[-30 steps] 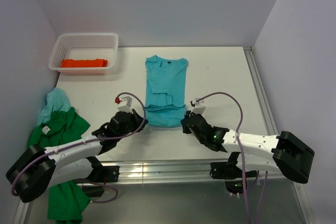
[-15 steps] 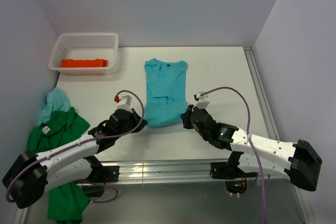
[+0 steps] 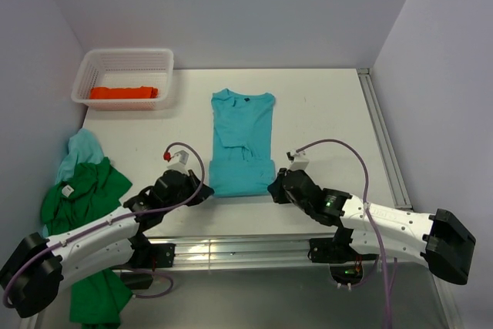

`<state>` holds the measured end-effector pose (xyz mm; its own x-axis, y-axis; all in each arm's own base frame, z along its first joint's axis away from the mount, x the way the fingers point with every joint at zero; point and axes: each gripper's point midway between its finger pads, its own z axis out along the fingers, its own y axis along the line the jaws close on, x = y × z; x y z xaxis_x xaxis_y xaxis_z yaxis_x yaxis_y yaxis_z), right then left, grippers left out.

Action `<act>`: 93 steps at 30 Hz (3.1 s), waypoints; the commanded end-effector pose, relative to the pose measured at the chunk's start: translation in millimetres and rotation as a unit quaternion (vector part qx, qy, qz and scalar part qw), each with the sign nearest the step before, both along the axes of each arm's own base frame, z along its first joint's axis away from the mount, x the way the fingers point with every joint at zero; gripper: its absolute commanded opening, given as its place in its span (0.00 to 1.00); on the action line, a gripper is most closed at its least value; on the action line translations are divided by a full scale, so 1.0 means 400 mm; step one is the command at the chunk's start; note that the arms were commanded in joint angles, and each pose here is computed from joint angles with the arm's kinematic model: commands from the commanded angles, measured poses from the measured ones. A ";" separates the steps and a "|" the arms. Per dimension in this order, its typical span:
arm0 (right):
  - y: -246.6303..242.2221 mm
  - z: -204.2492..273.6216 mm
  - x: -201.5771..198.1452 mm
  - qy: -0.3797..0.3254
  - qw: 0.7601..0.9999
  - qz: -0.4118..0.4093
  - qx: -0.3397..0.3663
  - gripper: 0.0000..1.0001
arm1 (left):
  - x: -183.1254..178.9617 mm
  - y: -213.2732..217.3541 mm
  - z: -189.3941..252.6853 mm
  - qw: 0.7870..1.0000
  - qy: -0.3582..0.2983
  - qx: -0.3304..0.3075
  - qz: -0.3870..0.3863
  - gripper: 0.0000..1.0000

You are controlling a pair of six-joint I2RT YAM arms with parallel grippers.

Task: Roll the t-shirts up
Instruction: Fold the tshirt

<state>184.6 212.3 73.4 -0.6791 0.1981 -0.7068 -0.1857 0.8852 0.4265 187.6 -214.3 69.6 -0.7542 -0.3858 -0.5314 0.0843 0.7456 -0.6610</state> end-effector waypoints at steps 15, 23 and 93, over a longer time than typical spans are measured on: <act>0.042 0.177 0.003 0.040 0.998 0.035 -0.015 0.00 | 0.031 -0.017 0.120 0.999 0.028 0.025 -0.008 0.00; 0.050 0.220 0.049 0.048 0.998 0.050 0.003 0.00 | 0.102 0.013 0.140 0.999 0.035 0.019 -0.017 0.00; -0.041 0.056 0.607 0.115 0.991 -0.069 -0.013 0.52 | 0.612 -0.032 0.104 0.999 0.016 0.026 0.025 0.65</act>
